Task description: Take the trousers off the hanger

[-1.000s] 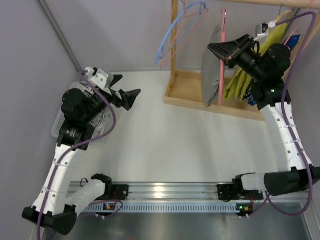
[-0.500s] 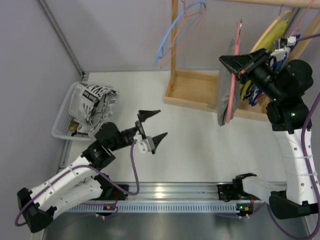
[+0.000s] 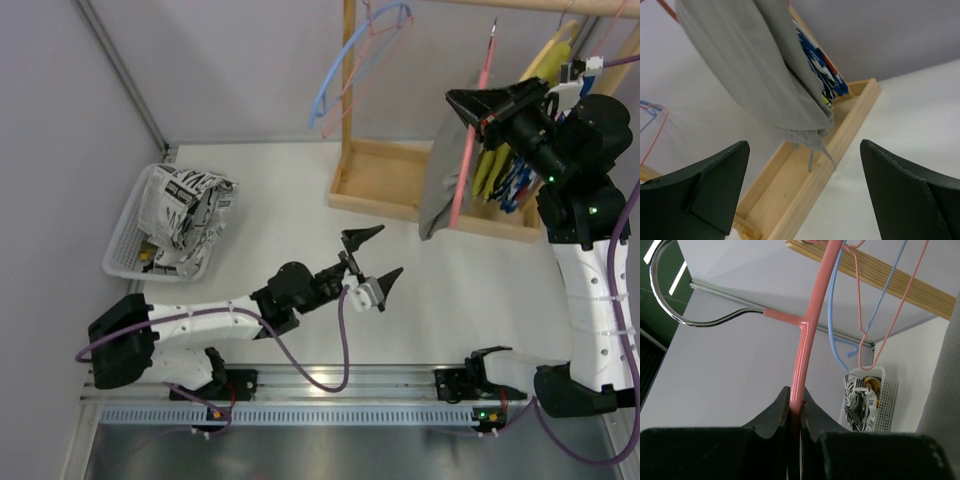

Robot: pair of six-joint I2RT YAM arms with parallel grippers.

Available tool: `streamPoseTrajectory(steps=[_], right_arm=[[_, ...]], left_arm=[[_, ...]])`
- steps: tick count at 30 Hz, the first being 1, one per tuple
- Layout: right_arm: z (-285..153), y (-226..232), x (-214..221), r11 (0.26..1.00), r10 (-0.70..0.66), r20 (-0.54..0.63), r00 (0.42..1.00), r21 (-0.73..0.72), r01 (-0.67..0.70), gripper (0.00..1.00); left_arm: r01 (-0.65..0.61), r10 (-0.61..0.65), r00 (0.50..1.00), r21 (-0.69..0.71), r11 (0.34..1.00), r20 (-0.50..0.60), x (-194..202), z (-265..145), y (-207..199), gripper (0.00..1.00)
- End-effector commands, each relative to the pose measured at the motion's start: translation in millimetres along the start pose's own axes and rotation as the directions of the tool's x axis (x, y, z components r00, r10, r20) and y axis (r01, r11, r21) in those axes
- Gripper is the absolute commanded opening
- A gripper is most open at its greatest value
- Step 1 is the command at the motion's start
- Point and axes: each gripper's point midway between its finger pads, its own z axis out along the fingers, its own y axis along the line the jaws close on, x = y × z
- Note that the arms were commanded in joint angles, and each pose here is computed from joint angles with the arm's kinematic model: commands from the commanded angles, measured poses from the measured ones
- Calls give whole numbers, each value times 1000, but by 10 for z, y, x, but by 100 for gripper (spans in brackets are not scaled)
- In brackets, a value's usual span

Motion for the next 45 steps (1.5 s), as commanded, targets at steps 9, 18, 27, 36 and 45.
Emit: streamPoseTrajectory(steps=[9, 18, 27, 36, 45], right_arm=[[-119, 497, -70, 983, -50, 41, 998, -176, 57, 0], [-132, 576, -50, 979, -49, 26, 998, -197, 53, 0], [-180, 606, 46, 970, -69, -7, 998, -233, 65, 0], [-162, 560, 75, 970, -87, -17, 996, -228, 81, 0], [-110, 467, 124, 972, -95, -41, 995, -219, 84, 0]], left_arm=[[175, -136, 976, -243, 954, 170, -335, 571, 489, 98], [95, -70, 984, -148, 984, 163, 10, 682, 26, 99], [68, -33, 991, -276, 959, 130, 438, 893, 219, 99], [98, -33, 983, -368, 925, 179, 372, 1055, 613, 98], [44, 34, 976, -348, 936, 215, 38, 730, 711, 53]])
